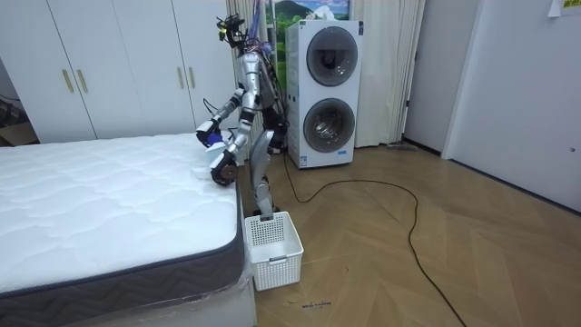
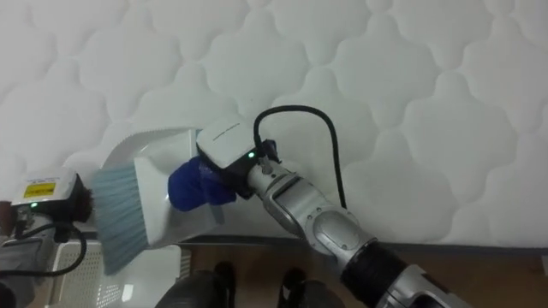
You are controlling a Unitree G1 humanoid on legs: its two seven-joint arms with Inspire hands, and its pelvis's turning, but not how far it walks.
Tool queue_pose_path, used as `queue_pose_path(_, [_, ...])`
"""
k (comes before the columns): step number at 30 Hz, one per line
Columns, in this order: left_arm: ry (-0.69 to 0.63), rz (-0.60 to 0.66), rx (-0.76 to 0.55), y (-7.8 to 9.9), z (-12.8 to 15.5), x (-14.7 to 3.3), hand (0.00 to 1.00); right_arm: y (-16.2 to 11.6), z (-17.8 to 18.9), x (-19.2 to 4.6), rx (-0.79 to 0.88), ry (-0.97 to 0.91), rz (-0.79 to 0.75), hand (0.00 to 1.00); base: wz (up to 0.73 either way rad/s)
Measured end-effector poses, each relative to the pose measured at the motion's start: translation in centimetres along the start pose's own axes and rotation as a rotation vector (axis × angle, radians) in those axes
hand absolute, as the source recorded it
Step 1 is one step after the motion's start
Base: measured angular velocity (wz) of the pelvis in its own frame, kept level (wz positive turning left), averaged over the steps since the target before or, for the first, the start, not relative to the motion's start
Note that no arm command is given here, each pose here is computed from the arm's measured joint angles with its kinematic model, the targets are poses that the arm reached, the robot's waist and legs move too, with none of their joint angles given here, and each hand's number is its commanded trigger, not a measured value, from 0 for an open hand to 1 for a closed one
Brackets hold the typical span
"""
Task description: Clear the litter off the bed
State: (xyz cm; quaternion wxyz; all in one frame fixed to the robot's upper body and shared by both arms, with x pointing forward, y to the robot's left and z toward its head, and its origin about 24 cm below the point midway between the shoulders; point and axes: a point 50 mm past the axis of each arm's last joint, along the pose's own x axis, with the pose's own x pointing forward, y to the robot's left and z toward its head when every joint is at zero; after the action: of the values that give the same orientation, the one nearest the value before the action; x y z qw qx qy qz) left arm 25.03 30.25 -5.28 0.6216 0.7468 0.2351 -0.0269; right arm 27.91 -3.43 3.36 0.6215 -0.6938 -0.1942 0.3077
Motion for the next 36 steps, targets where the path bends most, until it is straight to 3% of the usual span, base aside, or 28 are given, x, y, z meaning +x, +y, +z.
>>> queue_pose_path(22, [-0.010, 0.009, -0.040, 0.1, 0.2, 0.1, 1.00, 1.2, -0.9, -0.5, 0.093, 0.001, 0.080, 1.00, 0.00])
queue_pose_path(31, [-0.086, 0.070, -0.095, 0.9, 3.1, 0.2, 1.00, 1.5, -6.6, -1.3, 0.197, 0.181, 0.039, 1.00, 0.14])
queue_pose_path(36, [-0.118, 0.106, -0.121, 1.2, 4.5, 0.0, 1.00, 0.5, -10.2, -2.4, 0.349, 0.347, -0.127, 1.00, 0.09])
